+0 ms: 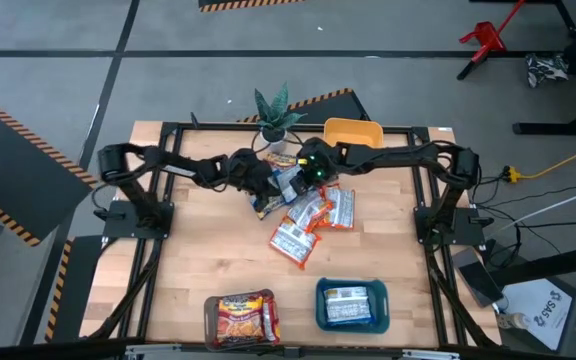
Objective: Sort Maruchan noodles
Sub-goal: Put the blue noodle pack into the blue bin
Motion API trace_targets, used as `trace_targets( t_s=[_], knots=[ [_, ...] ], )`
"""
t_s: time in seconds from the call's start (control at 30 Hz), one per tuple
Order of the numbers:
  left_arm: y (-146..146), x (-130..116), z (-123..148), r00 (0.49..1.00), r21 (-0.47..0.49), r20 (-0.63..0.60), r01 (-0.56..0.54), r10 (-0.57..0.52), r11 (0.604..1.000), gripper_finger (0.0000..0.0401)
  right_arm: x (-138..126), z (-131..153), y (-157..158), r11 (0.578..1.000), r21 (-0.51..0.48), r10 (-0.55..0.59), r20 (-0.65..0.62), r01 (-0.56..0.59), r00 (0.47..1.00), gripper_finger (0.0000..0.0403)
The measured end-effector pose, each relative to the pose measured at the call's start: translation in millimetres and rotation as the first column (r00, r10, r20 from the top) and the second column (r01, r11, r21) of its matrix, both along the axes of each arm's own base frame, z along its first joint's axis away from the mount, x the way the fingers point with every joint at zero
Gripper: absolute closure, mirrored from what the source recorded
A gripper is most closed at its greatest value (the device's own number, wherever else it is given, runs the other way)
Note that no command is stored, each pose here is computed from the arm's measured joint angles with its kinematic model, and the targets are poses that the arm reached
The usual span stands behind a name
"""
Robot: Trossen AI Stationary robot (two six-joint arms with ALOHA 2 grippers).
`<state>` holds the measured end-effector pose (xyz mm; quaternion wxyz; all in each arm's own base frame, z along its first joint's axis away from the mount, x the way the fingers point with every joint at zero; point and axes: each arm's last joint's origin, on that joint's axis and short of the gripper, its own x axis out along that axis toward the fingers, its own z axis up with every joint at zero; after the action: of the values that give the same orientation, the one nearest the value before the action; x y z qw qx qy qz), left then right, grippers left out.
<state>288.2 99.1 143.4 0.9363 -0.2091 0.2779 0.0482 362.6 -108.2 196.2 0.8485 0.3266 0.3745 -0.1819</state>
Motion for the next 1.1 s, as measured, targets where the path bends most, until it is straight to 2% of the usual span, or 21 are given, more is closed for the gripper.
trace_targets(
  t_s=[0.17,0.3,0.37,0.5,0.63,0.73,0.83,0.97,1.03,1.1],
  knots=[
    [-6.6,-16.1,36.7,1.0,0.011,0.031,0.003,-0.003,1.0,0.0401,0.1,31.5,8.9,0.996,-0.079,0.043,-0.046,-0.046,0.998,0.0321],
    [-16.8,-34.6,70.1,0.997,0.031,0.08,0.014,-0.016,0.999,0.0401,-4.8,60.8,36.5,0.965,-0.186,0.162,-0.119,-0.182,0.98,0.0321],
    [-23.1,-45.3,85.7,0.993,0.043,0.111,0.023,-0.027,0.999,0.0401,-10.8,77.0,60.2,0.93,-0.249,0.237,-0.162,-0.272,0.958,0.0321],
    [-33.7,-62.2,114.8,0.975,0.094,0.219,0.014,-0.035,0.995,0.0401,-31.2,99.4,121.2,0.831,-0.377,0.336,-0.246,-0.409,0.909,0.0329],
    [-40.2,-76.3,134.3,0.954,0.144,0.299,-0.029,-0.015,0.989,0.0401,-57.1,116.1,189.0,0.72,-0.473,0.443,-0.25,-0.508,0.861,0.0352],
    [-42.6,-83.1,142.5,0.942,0.183,0.334,-0.043,-0.021,0.982,0.0401,-76.0,123.4,235.7,0.674,-0.54,0.481,-0.197,-0.504,0.854,0.0361],
    [-42.7,-86.3,145.0,0.941,0.195,0.339,-0.073,0.003,0.978,0.0401,-96.2,125.4,270.9,0.642,-0.617,0.465,-0.158,-0.454,0.871,0.0361],
    [-42.1,-87.3,143.9,0.945,0.197,0.325,-0.098,0.03,0.976,0.0401,-116.1,123.9,297.3,0.582,-0.716,0.426,-0.136,-0.386,0.894,0.0362],
    [-42.0,-86.9,143.2,0.947,0.192,0.321,-0.1,0.034,0.976,0.0401,-124.1,121.7,305.9,0.554,-0.727,0.449,-0.15,-0.405,0.881,0.0365],
    [-42.0,-86.9,141.5,0.952,0.188,0.305,-0.097,0.036,0.977,0.0401,-128.1,118.1,314.5,0.543,-0.717,0.486,-0.156,-0.437,0.86,0.0365]
  ],
)
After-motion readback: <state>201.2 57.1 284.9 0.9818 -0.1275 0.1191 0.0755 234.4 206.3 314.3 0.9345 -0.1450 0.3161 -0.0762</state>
